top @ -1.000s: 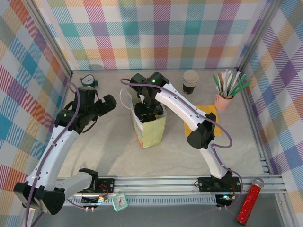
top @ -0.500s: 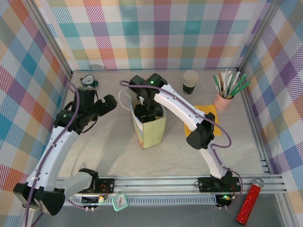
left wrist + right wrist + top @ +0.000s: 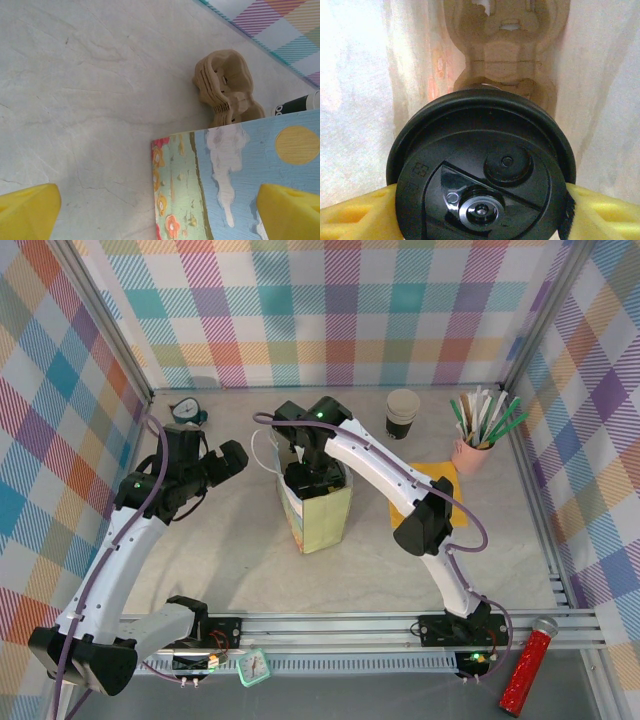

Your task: Pack the takeout coffee

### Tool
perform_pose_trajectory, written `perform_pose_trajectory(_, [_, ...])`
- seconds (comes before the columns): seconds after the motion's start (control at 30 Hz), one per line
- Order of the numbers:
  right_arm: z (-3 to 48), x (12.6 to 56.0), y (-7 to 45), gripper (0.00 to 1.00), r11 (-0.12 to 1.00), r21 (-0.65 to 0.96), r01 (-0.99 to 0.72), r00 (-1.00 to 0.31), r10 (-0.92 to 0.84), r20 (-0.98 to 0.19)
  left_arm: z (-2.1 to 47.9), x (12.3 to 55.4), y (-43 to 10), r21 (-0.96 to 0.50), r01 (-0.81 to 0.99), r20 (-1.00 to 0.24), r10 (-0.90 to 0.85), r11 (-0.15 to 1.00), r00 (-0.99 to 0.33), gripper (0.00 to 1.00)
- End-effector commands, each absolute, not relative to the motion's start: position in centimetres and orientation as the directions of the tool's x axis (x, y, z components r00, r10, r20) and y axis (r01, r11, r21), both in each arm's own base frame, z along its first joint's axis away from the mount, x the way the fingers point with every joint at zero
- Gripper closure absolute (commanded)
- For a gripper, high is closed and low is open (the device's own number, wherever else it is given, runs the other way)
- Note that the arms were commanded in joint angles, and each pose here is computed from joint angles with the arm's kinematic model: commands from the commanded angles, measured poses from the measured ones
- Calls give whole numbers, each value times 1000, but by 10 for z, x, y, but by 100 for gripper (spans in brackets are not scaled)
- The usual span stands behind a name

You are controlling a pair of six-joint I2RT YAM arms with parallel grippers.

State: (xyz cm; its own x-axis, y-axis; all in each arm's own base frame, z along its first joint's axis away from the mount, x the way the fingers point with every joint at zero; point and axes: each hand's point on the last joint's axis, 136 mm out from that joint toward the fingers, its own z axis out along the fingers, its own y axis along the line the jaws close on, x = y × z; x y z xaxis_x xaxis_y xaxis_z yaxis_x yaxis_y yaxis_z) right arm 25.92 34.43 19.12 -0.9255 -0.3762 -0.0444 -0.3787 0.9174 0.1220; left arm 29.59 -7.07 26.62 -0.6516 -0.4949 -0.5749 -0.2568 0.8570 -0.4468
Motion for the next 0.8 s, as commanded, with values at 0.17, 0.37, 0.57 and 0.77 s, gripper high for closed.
perform_pose_trajectory(0.17, [176,237,324,28,921,48,-388,-915,-391,102,277,298,-70,-465,-240,-594,-501,852,-629,0])
perform_pose_trajectory(0.37, [172,237,325,28,920,49,-390,-913,-393,109,278,298,-70,-463,-237,-597,-498,854,-629,0])
perform_pose_trajectory(0.57, [169,236,321,28,920,34,-390,-912,-392,121,277,298,-70,-462,-239,-596,-498,854,-630,0])
perform_pose_trajectory(0.77, [168,235,318,28,921,21,-389,-913,-388,126,277,298,-70,-462,-238,-595,-498,854,-631,0])
